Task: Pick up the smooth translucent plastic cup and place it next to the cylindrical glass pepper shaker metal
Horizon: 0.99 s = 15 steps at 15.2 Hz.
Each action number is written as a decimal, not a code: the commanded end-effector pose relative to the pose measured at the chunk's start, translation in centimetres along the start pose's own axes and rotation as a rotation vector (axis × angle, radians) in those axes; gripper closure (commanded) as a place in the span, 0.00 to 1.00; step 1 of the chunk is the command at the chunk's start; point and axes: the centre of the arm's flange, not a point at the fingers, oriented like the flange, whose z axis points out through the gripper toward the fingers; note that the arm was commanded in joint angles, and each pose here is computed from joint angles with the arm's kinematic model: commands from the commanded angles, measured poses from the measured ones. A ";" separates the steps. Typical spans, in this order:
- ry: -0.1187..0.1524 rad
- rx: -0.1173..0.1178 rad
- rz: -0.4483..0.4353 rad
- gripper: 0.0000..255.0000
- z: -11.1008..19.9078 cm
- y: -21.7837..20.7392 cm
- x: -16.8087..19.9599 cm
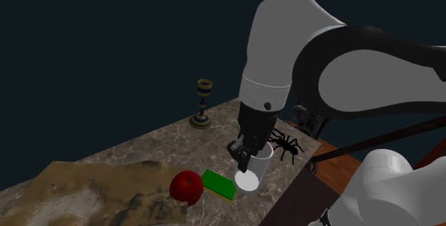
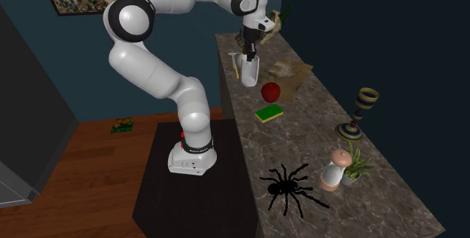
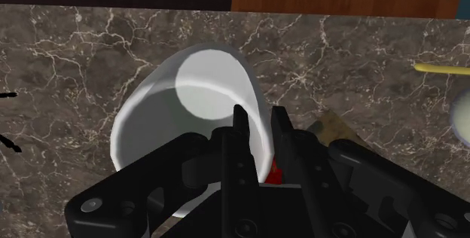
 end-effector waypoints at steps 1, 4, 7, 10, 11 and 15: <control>0.000 0.000 0.000 1.00 -1.1 0.0 -0.1; 0.000 0.000 0.000 1.00 -2.7 0.0 -0.3; 0.000 0.000 0.000 1.00 -4.3 -0.1 -0.4; 0.000 0.000 0.000 1.00 -5.8 -0.1 -0.5; 0.000 0.000 0.000 1.00 -6.4 -0.1 -0.5; 0.000 0.000 0.000 1.00 -7.3 2.1 0.9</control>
